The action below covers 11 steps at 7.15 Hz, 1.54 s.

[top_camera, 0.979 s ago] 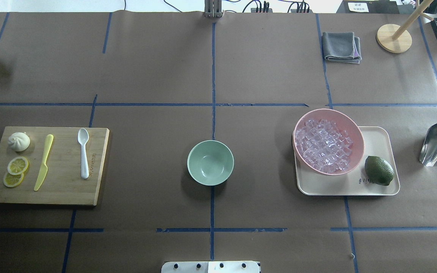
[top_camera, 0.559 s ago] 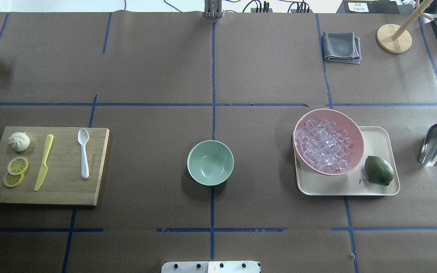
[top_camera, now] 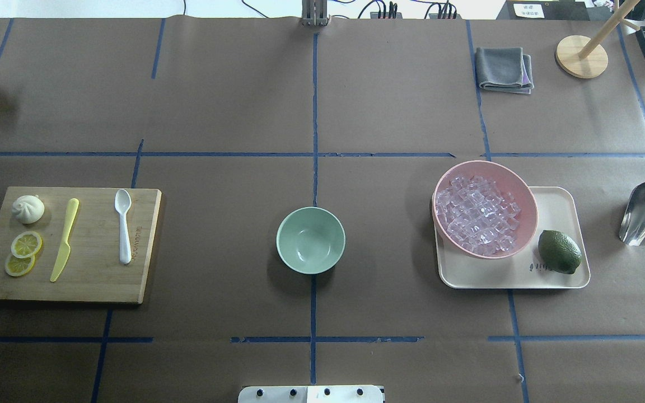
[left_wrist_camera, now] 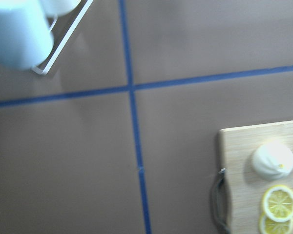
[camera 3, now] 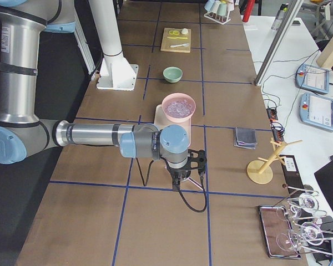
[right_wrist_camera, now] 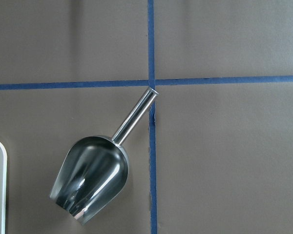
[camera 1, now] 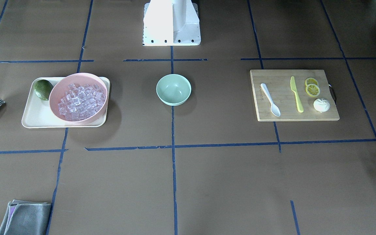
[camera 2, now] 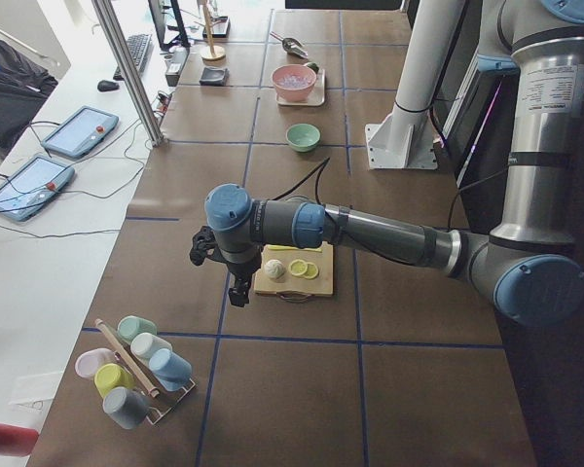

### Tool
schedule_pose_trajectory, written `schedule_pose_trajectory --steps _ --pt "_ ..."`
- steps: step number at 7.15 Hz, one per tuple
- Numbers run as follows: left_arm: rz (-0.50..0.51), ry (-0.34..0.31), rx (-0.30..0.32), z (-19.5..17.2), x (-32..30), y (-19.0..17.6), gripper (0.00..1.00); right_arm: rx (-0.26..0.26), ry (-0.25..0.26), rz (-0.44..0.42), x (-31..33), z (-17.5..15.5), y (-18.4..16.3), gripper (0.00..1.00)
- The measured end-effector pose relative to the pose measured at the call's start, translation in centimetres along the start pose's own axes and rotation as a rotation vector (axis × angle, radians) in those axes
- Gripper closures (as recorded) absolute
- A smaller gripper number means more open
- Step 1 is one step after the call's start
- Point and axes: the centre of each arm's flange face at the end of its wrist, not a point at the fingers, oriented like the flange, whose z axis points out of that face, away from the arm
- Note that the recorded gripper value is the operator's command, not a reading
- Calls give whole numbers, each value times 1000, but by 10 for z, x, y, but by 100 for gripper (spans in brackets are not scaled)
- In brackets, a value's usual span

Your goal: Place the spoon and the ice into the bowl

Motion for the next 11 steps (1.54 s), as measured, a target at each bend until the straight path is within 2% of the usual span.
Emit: schedule_pose_trajectory --steps 1,3,5,8,11 --pt "34 -2 21 -5 10 -11 0 3 -1 -5 -3 -2 -1 0" --pt "53 3 19 1 34 -24 0 -2 1 -33 -16 0 -8 0" --pt "-99 16 3 18 93 -36 0 -3 0 -43 -21 1 -13 0" --pt "-340 -26 -5 48 202 -32 0 -4 -23 -43 -24 1 -12 0" --pt "-482 -76 50 111 285 -20 0 -7 -65 -43 -28 1 -12 0"
